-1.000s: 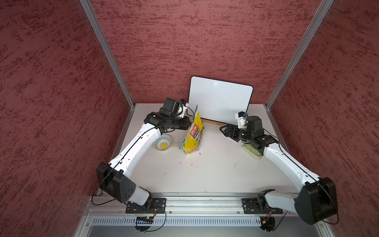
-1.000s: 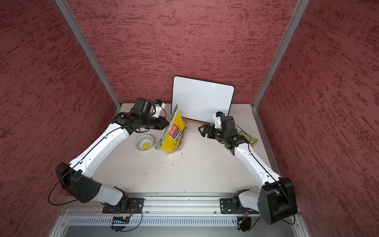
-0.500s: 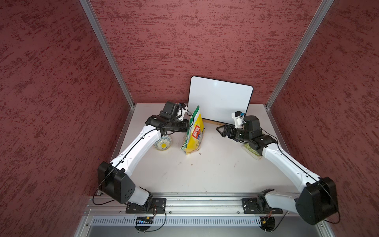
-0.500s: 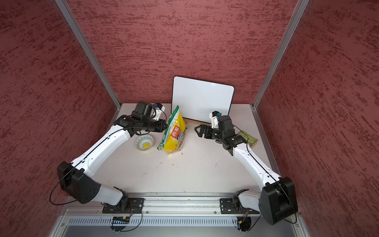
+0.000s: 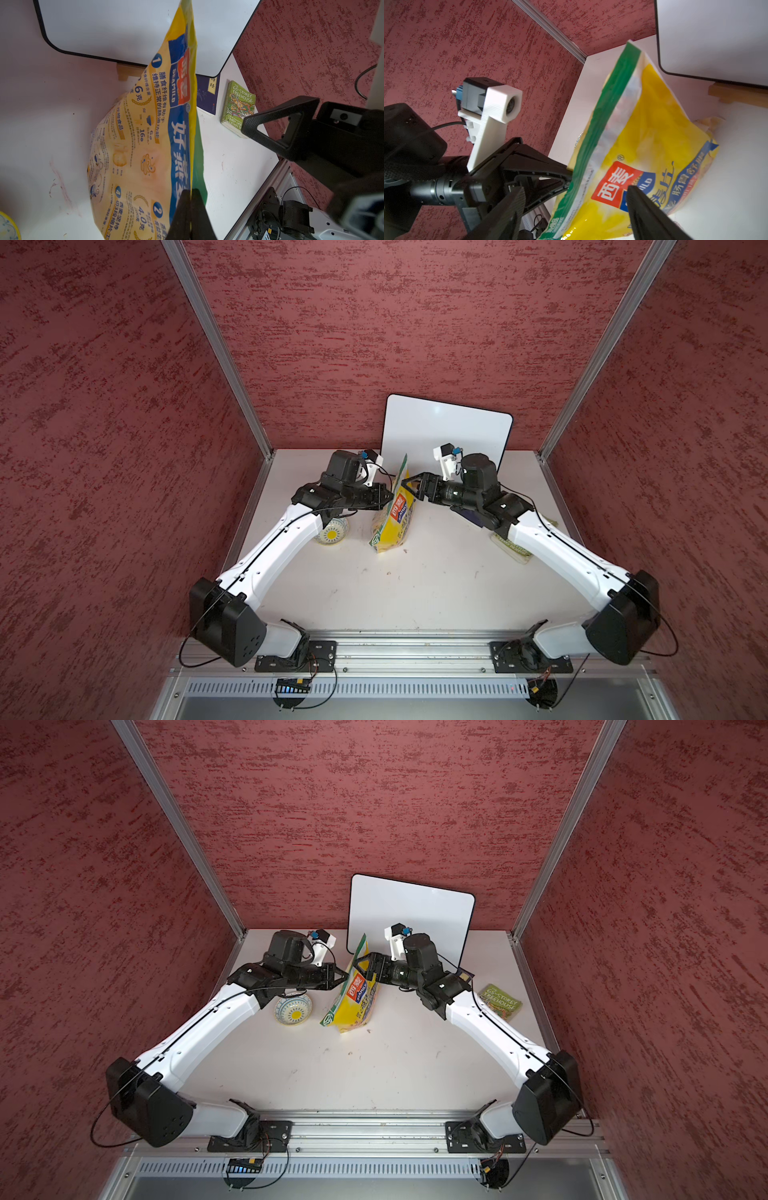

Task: Pour the oats into the breakfast bowl
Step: Open the oats bag at the center of the board.

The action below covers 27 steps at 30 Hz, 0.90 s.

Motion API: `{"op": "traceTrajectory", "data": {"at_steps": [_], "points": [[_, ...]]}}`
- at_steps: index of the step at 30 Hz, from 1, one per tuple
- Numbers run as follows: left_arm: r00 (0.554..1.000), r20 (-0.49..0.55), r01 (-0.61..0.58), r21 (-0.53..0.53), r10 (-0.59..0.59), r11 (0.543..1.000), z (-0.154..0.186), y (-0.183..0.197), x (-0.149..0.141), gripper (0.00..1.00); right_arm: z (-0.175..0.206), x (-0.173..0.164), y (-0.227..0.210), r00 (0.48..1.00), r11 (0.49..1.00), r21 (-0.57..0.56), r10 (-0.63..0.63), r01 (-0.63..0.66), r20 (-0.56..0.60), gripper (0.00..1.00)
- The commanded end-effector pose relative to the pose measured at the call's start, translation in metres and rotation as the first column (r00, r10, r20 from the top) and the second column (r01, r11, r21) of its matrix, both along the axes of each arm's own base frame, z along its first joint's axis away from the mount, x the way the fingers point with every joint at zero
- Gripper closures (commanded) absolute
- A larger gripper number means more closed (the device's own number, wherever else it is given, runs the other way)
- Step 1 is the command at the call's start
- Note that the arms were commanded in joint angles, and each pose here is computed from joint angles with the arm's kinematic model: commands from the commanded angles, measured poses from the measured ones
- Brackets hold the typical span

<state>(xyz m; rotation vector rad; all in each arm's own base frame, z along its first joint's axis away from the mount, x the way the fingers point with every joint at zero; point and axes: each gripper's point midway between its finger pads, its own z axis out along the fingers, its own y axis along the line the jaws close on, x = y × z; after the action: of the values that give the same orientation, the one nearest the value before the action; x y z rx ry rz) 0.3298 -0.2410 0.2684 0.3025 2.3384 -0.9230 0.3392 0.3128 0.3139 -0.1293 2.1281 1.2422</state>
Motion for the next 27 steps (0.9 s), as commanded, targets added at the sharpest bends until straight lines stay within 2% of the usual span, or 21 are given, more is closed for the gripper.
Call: {"op": "traceTrajectory", "data": {"at_steps": [1, 8, 16, 21, 24, 27], "points": [[0.999, 0.041, 0.024, -0.046, -0.022, 0.999, 0.014, -0.008, 0.001, 1.00, -0.024, 0.008, 0.007, 0.995, 0.997, -0.067, -0.047, 0.041, -0.084, 0.23], [0.999, 0.035, 0.020, -0.032, -0.019, 0.999, 0.010, -0.009, 0.000, 1.00, -0.050, 0.015, 0.016, 0.990, 0.985, -0.166, -0.076, 0.054, -0.123, 0.35], [0.999, 0.044, 0.015, -0.030, -0.014, 0.999, 0.012, -0.009, 0.001, 1.00, -0.066, 0.020, -0.003, 0.982, 0.950, -0.285, -0.162, 0.128, -0.099, 0.47], [0.999, 0.046, 0.022, -0.027, -0.021, 0.999, 0.011, -0.013, 0.000, 1.00, -0.062, 0.017, 0.010, 0.986, 0.962, -0.260, -0.117, 0.084, -0.115, 0.51], [0.998, 0.048, 0.039, -0.011, -0.039, 0.999, 0.011, -0.018, -0.002, 1.00, -0.061, 0.016, 0.022, 0.988, 0.966, -0.252, -0.087, 0.053, -0.126, 0.58], [0.998, 0.051, 0.041, 0.007, -0.041, 0.999, 0.008, -0.021, -0.002, 1.00, -0.063, 0.014, 0.031, 0.987, 0.974, -0.225, -0.058, 0.024, -0.149, 0.71]]}}
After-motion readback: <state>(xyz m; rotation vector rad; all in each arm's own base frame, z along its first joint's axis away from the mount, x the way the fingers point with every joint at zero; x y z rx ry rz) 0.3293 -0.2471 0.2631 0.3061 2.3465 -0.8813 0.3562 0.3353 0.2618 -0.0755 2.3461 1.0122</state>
